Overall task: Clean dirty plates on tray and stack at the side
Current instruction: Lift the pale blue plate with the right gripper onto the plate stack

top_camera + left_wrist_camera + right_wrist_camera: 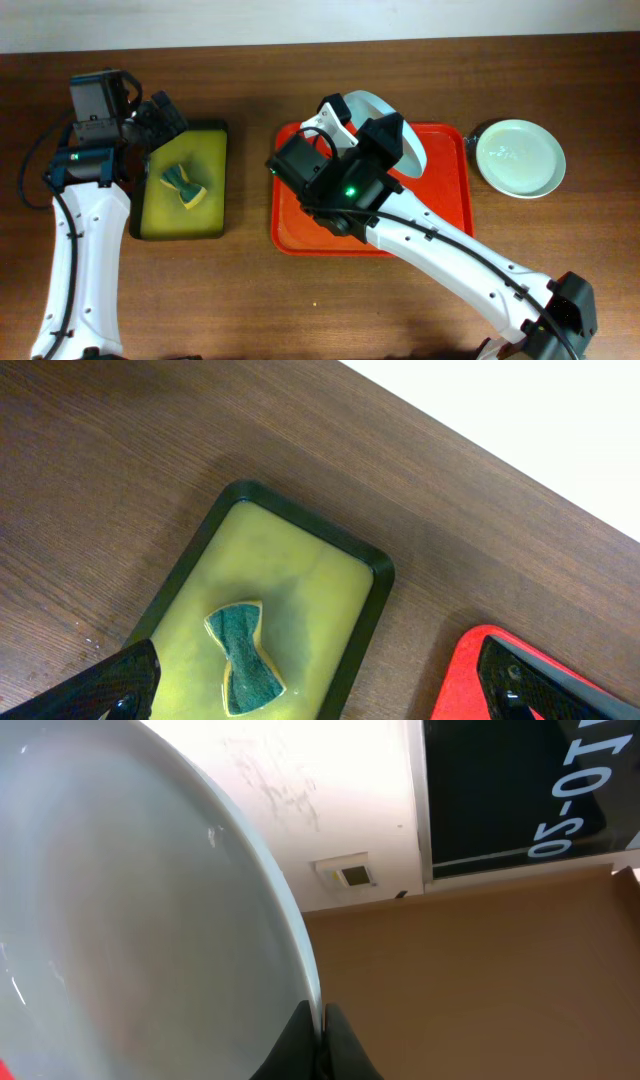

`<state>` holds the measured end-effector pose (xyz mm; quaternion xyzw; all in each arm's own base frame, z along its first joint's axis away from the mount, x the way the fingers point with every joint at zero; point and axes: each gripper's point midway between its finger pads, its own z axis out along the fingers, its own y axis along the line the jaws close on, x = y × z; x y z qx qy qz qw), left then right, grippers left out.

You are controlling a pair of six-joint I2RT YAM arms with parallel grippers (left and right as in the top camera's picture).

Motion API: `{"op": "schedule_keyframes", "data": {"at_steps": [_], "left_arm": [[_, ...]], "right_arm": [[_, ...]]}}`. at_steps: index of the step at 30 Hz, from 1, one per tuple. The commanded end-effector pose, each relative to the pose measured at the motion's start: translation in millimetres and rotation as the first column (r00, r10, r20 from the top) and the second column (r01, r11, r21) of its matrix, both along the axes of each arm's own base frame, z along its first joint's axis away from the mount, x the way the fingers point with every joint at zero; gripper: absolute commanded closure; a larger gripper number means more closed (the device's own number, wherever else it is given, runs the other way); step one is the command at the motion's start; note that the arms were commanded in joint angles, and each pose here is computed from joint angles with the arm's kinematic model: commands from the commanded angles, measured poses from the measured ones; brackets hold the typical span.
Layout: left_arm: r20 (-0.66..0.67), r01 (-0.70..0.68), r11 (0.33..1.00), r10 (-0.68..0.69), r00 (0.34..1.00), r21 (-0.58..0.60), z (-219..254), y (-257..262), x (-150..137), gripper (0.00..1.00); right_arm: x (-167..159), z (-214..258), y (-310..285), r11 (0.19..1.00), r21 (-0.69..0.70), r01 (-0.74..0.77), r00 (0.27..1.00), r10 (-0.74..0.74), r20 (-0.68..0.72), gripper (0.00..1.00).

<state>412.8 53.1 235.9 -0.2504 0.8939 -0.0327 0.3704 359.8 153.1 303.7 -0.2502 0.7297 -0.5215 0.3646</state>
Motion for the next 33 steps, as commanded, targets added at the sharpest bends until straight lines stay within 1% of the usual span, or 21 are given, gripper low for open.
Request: {"op": "schedule_keyframes", "data": {"at_steps": [1, 2, 4, 6, 9, 10, 11, 12, 13, 14, 15, 16, 17, 19, 21, 23, 26, 27, 28, 31, 33], "left_arm": [[0.0, 0.006, 1.0, -0.006, 1.0, -0.004, 0, -1, 0, 0.01], [0.0, 0.006, 1.0, -0.006, 1.0, -0.004, 0, -1, 1, 0.01], [0.0, 0.006, 1.0, -0.006, 1.0, -0.004, 0, -1, 0, 0.01], [0.0, 0.006, 1.0, -0.006, 1.0, -0.004, 0, -1, 1, 0.01], [0.0, 0.006, 1.0, -0.006, 1.0, -0.004, 0, -1, 0, 0.01], [0.0, 0.006, 1.0, -0.006, 1.0, -0.004, 0, -1, 1, 0.01], [0.0, 0.006, 1.0, -0.006, 1.0, -0.004, 0, -1, 0, 0.01], [0.0, 0.006, 1.0, -0.006, 1.0, -0.004, 0, -1, 1, 0.01], [0.0, 0.006, 1.0, -0.006, 1.0, -0.004, 0, -1, 0, 0.01], [0.0, 0.006, 1.0, -0.006, 1.0, -0.004, 0, -1, 0, 0.01], [0.0, 0.006, 1.0, -0.006, 1.0, -0.004, 0, -1, 0, 0.01], [0.0, 0.006, 1.0, -0.006, 1.0, -0.004, 0, -1, 0, 0.01], [0.0, 0.006, 1.0, -0.006, 1.0, -0.004, 0, -1, 0, 0.01], [0.0, 0.006, 1.0, -0.006, 1.0, -0.004, 0, -1, 0, 0.01], [0.0, 0.006, 1.0, -0.006, 1.0, -0.004, 0, -1, 0, 0.01], [0.0, 0.006, 1.0, -0.006, 1.0, -0.004, 0, -1, 0, 0.01], [0.0, 0.006, 1.0, -0.006, 1.0, -0.004, 0, -1, 1, 0.0], [0.0, 0.006, 1.0, -0.006, 1.0, -0.004, 0, -1, 1, 0.01], [0.0, 0.006, 1.0, -0.006, 1.0, -0.004, 0, -1, 0, 0.01], [0.0, 0.006, 1.0, -0.006, 1.0, -0.004, 0, -1, 0, 0.01], [0.0, 0.006, 1.0, -0.006, 1.0, -0.004, 0, -1, 1, 0.01]], "right_arm": [[-3, 14, -4, 1.0, 0.012, 0.02, 0.998, -0.021, 0.056, 0.96], [-1, 5, -2, 0.996, 0.094, 0.013, 0.999, -0.018, 0.052, 0.96], [5, -48, -4, 0.975, 0.222, 0.003, 0.99, 0.027, -0.135, 0.96], [10, -60, -40, 0.985, 0.138, 0.1, 0.987, -0.081, -0.138, 0.96], [8, -17, -65, 0.981, -0.031, 0.193, 0.98, -0.192, 0.05, 0.96], [9, -25, -63, 0.984, -0.003, 0.179, 0.984, -0.179, 0.016, 0.96], [11, -54, -51, 0.985, 0.112, 0.129, 0.986, -0.115, -0.118, 0.96], [15, -100, -37, 0.947, 0.302, 0.114, 0.955, -0.02, -0.296, 0.96], [20, -130, -42, 0.889, 0.425, 0.172, 0.915, 0.016, -0.404, 0.96], [21, -138, -49, 0.85, 0.481, 0.215, 0.902, 0.016, -0.431, 0.96], [25, -142, -69, 0.758, 0.579, 0.301, 0.895, -0.015, -0.445, 0.96], [28, -143, -81, 0.689, 0.642, 0.336, 0.888, -0.004, -0.461, 0.96], [32, -143, -108, 0.587, 0.709, 0.391, 0.882, -0.018, -0.471, 0.96], [35, -151, -172, 0.348, 0.799, 0.491, 0.862, -0.064, -0.502, 0.96], [35, -153, -239, -0.003, 0.883, 0.47, 0.88, -0.068, -0.469, 0.96], [30, -154, -298, -0.176, 0.902, 0.394, 0.898, -0.136, -0.418, 0.96], [15, -185, -369, -0.259, 0.886, 0.384, 0.839, -0.303, -0.452, 0.96], [8, -204, -391, -0.296, 0.864, 0.407, 0.765, -0.406, -0.5, 0.96], [7, -218, -403, -0.306, 0.855, 0.418, 0.727, -0.452, -0.517, 0.96], [21, -252, -407, -0.324, 0.847, 0.422, 0.733, -0.428, -0.529, 0.96], [35, -260, -395, -0.307, 0.855, 0.418, 0.774, -0.372, -0.512, 0.96]]}}
